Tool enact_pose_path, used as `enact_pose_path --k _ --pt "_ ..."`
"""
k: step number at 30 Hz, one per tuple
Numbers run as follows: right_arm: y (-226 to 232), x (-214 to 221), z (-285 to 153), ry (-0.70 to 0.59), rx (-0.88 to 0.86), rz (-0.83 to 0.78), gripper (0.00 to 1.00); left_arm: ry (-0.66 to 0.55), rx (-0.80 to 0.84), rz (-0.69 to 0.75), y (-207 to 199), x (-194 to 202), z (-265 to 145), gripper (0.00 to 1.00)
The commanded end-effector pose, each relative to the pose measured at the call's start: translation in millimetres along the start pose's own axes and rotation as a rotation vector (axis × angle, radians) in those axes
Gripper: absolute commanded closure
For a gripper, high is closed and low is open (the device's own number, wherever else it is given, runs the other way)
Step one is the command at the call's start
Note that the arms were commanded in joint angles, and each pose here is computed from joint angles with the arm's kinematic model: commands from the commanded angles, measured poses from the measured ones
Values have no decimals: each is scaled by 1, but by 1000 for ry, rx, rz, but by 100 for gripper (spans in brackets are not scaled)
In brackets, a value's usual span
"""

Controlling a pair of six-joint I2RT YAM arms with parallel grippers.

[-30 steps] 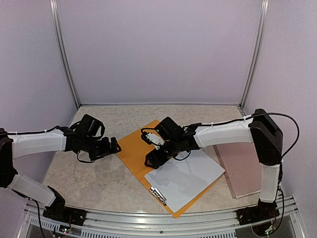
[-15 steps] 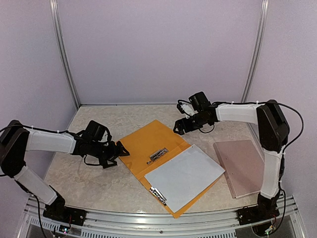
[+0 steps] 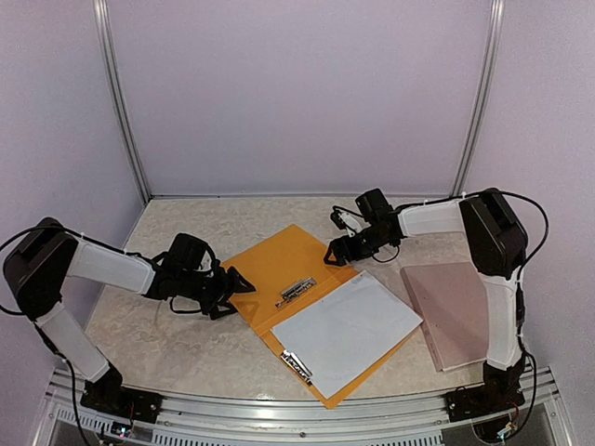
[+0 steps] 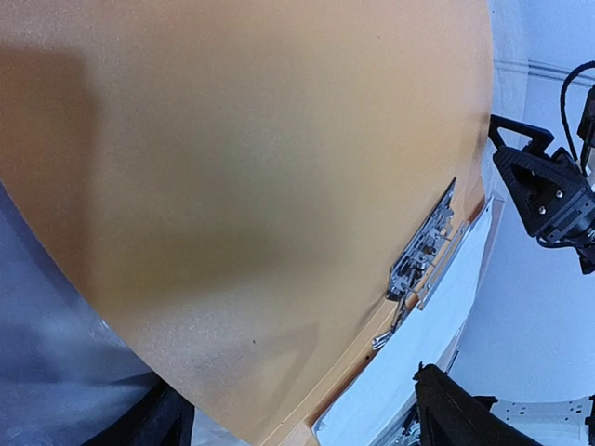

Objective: Put the files into the folder
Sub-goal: Open the spring clip on the folder at the center of the board.

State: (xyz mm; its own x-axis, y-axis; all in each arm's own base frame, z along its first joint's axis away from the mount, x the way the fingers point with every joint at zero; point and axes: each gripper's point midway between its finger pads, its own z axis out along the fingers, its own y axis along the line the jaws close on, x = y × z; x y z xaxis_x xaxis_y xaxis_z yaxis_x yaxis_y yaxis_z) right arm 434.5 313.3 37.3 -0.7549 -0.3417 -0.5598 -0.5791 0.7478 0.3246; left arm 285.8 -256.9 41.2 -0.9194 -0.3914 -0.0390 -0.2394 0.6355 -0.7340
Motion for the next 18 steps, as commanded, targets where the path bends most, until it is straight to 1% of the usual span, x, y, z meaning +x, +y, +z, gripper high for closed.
enact_pose_path --k 1,6,9,13,18 --pt "4 27 7 36 -64 56 19 13 -13 -45 12 6 9 21" --pt "7 37 0 22 -74 86 21 -26 23 -51 5 0 7 21" --pt "10 44 -3 18 -80 106 22 -61 63 -38 -6 -7 3 21" --pt "12 54 -5 19 -83 122 22 -113 143 -7 -27 -13 -7 25" --pt "13 65 -2 32 -90 130 23 -99 195 40 -49 -13 -5 39"
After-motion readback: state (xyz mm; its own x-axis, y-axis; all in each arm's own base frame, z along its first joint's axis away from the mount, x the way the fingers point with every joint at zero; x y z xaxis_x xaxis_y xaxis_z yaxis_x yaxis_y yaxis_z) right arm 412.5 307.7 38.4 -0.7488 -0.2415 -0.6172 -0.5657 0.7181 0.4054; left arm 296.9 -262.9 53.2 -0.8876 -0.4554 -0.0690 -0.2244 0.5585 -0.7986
